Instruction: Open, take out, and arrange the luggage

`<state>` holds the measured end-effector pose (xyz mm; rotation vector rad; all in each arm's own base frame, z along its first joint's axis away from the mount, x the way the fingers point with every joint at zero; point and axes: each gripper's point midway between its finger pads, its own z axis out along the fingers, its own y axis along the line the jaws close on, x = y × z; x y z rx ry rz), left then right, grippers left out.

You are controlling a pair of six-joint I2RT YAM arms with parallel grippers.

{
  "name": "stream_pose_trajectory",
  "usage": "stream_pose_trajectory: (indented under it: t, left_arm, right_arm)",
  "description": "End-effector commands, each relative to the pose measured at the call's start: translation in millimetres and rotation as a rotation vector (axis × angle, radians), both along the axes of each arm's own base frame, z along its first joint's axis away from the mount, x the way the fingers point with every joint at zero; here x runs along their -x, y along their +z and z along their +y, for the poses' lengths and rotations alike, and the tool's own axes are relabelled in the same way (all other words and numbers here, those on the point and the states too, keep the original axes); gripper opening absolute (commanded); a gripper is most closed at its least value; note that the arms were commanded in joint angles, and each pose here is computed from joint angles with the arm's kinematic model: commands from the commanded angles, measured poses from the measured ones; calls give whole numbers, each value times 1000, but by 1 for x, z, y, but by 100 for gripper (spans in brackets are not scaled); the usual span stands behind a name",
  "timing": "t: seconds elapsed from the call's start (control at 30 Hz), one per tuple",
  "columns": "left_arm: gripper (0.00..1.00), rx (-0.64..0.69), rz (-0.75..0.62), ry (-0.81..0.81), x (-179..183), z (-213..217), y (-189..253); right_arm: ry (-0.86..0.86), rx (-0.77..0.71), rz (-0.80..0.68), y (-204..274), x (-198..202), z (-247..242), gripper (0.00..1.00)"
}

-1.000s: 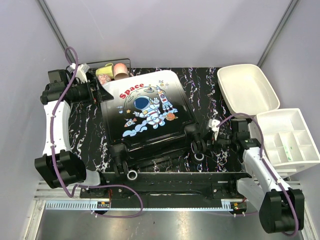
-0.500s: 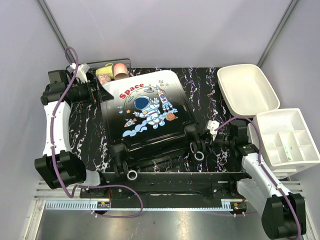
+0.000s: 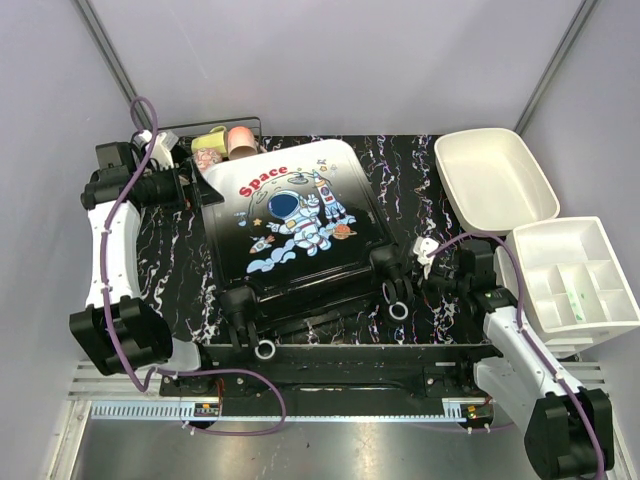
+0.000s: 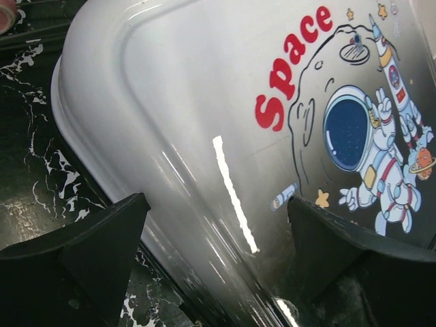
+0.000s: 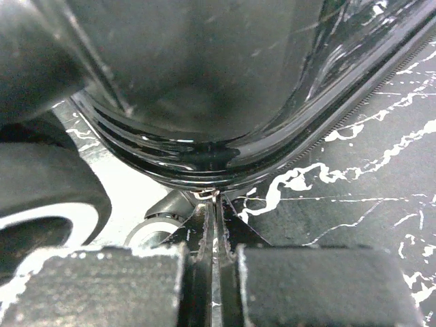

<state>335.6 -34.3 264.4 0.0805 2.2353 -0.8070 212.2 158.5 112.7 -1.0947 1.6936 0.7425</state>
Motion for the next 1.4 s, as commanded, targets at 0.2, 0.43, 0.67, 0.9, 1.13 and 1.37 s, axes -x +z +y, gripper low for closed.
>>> stream_pose_trajectory:
  t: [0.2,0.43,0.67,0.9,1.13,1.37]
  left_arm:
    - [88,-89,81,43,-23,25,-33]
    - [86,-100,125,54,-39,34,-48]
    - [85,-110,123,27,-48,35,-55]
    - [88,-27,113,-120,-49,-7,-56]
    - [85,-54,66,-355,-47,-85,-62]
    - [92,-118,-12,-434,-86,-128,-44]
  right_arm:
    - [-174,81,-234,49,-81,-31,0]
    - [-161,76,-290,56,-90,-37,0]
    - [-83,-59,-259,74,-133,-15,0]
    - [36,-107,-181,63,-134,11,0]
    - [149,-65,-133,54,-68,21,0]
    - [208,-50,-89,53,4,32,0]
